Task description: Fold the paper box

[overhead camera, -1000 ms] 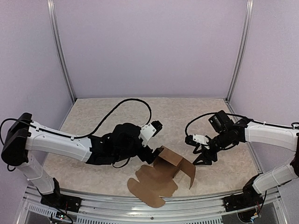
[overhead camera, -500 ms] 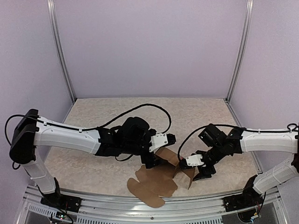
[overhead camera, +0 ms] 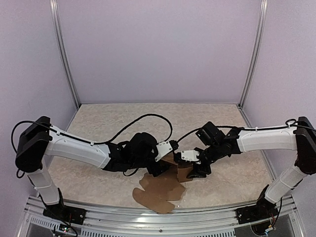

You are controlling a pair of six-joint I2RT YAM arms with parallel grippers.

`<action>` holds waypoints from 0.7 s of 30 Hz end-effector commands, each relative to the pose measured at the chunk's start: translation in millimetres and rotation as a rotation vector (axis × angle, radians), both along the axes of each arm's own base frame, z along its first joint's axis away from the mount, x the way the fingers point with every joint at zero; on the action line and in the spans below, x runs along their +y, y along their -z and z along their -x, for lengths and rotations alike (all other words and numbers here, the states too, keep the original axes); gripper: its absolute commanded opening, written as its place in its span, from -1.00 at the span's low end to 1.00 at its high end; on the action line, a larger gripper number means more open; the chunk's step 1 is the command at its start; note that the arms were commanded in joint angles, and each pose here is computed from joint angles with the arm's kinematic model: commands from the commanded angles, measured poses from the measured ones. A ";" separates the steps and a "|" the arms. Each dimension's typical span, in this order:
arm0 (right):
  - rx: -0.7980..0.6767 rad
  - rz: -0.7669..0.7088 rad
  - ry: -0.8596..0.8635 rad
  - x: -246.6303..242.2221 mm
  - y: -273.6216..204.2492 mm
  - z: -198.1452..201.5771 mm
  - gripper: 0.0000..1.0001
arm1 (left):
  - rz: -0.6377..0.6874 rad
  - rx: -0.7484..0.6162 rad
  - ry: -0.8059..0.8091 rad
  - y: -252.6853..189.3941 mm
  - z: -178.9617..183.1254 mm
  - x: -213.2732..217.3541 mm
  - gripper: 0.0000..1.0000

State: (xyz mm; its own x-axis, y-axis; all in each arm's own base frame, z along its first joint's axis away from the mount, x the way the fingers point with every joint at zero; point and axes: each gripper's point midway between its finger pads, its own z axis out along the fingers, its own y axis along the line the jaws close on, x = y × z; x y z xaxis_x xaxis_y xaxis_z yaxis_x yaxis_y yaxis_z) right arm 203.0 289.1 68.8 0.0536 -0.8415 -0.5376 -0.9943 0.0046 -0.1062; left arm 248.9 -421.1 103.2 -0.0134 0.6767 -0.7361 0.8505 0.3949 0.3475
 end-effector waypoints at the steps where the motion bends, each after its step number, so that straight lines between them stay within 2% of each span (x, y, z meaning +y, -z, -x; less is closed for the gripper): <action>1: -0.026 -0.112 0.071 26.9 -17.7 -39.4 0.26 | 0.008 0.033 -0.230 10.9 -8.6 34.0 0.72; 7: -0.003 -0.170 0.103 36.2 -13.2 -62.4 0.24 | 0.026 0.037 -0.430 5.8 -14.8 61.5 0.72; 12: -0.002 -0.205 0.080 39.9 -12.3 -60.2 0.24 | 0.042 0.070 -0.472 -0.4 -12.4 67.8 0.72; 15: 0.003 -0.205 0.074 36.9 -13.1 -57.2 0.24 | 0.046 0.079 -0.441 -6.7 -6.8 61.3 0.76; 21: 0.027 -0.211 0.075 20.7 -14.7 -60.1 0.25 | 0.070 0.153 -0.294 -25.4 21.8 43.4 0.97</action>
